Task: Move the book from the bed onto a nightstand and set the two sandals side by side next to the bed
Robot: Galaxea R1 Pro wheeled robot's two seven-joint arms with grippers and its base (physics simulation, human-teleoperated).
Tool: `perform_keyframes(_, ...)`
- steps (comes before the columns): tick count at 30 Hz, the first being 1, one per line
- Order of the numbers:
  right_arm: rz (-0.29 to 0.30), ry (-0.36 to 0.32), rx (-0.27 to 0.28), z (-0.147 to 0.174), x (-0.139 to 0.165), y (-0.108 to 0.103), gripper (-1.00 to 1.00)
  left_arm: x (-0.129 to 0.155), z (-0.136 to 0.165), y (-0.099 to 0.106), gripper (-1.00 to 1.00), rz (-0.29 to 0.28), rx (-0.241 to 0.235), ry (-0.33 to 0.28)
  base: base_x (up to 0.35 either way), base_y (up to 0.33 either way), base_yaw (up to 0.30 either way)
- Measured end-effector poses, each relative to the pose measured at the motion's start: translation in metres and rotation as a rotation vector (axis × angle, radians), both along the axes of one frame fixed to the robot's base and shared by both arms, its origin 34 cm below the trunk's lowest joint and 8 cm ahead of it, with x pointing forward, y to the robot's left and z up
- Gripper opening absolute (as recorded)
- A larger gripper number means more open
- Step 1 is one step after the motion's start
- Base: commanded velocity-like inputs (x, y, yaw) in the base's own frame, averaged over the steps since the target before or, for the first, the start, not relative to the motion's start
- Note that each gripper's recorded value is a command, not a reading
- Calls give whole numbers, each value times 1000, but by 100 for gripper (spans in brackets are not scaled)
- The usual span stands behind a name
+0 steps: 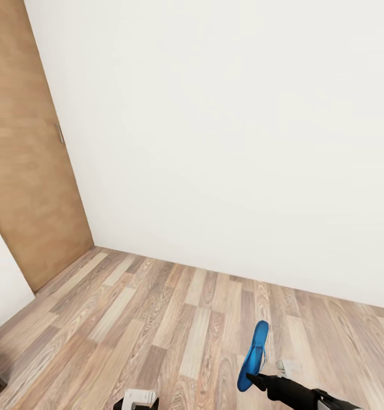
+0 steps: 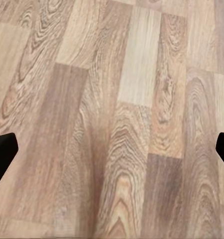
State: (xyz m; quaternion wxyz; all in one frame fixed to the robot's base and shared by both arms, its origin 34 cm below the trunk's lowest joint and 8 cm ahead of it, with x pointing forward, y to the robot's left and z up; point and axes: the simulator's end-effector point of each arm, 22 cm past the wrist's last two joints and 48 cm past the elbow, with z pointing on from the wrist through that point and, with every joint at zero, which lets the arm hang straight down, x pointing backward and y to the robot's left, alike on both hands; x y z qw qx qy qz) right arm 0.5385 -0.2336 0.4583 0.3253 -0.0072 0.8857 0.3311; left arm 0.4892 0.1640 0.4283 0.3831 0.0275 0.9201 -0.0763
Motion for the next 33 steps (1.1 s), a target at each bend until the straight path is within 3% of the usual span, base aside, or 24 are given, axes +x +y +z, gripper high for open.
perform_keyframes(33, 1, 1, 0, 0, -1, 0, -100, 0, 0, 0, 100, 0, 0, 0, 67, 0, 291)
